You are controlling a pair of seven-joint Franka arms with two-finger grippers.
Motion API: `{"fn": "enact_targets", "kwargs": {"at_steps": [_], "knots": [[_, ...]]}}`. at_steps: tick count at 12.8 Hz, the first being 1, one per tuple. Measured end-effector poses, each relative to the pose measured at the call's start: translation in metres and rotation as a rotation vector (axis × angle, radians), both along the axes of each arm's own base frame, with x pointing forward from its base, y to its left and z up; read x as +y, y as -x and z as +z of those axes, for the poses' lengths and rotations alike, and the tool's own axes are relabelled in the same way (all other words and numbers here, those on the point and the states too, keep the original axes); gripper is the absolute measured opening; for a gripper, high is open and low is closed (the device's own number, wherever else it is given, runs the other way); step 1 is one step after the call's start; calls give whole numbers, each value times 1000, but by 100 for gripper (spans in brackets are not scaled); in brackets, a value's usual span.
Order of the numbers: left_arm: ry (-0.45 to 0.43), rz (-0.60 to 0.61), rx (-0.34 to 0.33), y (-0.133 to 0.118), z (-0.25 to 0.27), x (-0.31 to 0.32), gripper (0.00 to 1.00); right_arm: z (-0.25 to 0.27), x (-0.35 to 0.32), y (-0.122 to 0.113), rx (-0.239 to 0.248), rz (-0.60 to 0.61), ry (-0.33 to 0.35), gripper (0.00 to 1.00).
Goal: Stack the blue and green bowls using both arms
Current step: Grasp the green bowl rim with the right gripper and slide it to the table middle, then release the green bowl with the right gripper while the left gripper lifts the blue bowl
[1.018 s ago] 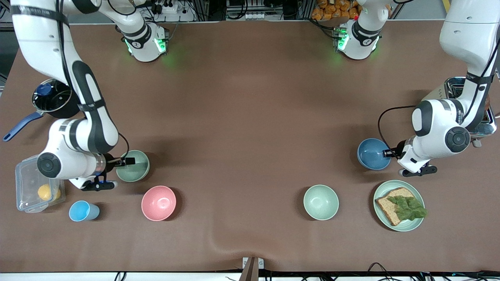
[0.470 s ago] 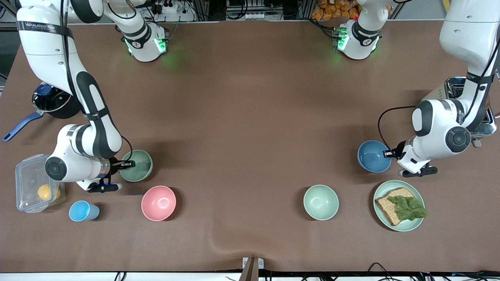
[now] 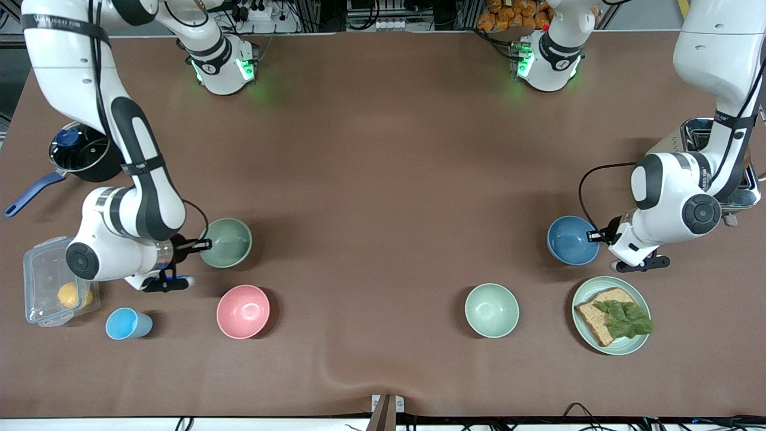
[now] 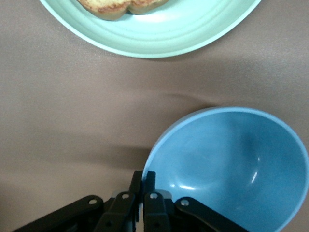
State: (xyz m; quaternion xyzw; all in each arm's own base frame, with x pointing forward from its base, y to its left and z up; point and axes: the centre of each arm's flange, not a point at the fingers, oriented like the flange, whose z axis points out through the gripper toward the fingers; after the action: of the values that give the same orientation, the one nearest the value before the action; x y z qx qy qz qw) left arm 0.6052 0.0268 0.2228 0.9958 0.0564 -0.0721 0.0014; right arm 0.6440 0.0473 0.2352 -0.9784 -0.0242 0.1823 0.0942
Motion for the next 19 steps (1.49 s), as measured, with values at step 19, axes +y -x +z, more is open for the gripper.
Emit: {"fn": "enact_targets", "kwargs": {"at_steps": [19], "knots": [[2, -15, -6, -2, 2, -9, 4, -47, 386, 77, -52, -864, -30, 20]]}}
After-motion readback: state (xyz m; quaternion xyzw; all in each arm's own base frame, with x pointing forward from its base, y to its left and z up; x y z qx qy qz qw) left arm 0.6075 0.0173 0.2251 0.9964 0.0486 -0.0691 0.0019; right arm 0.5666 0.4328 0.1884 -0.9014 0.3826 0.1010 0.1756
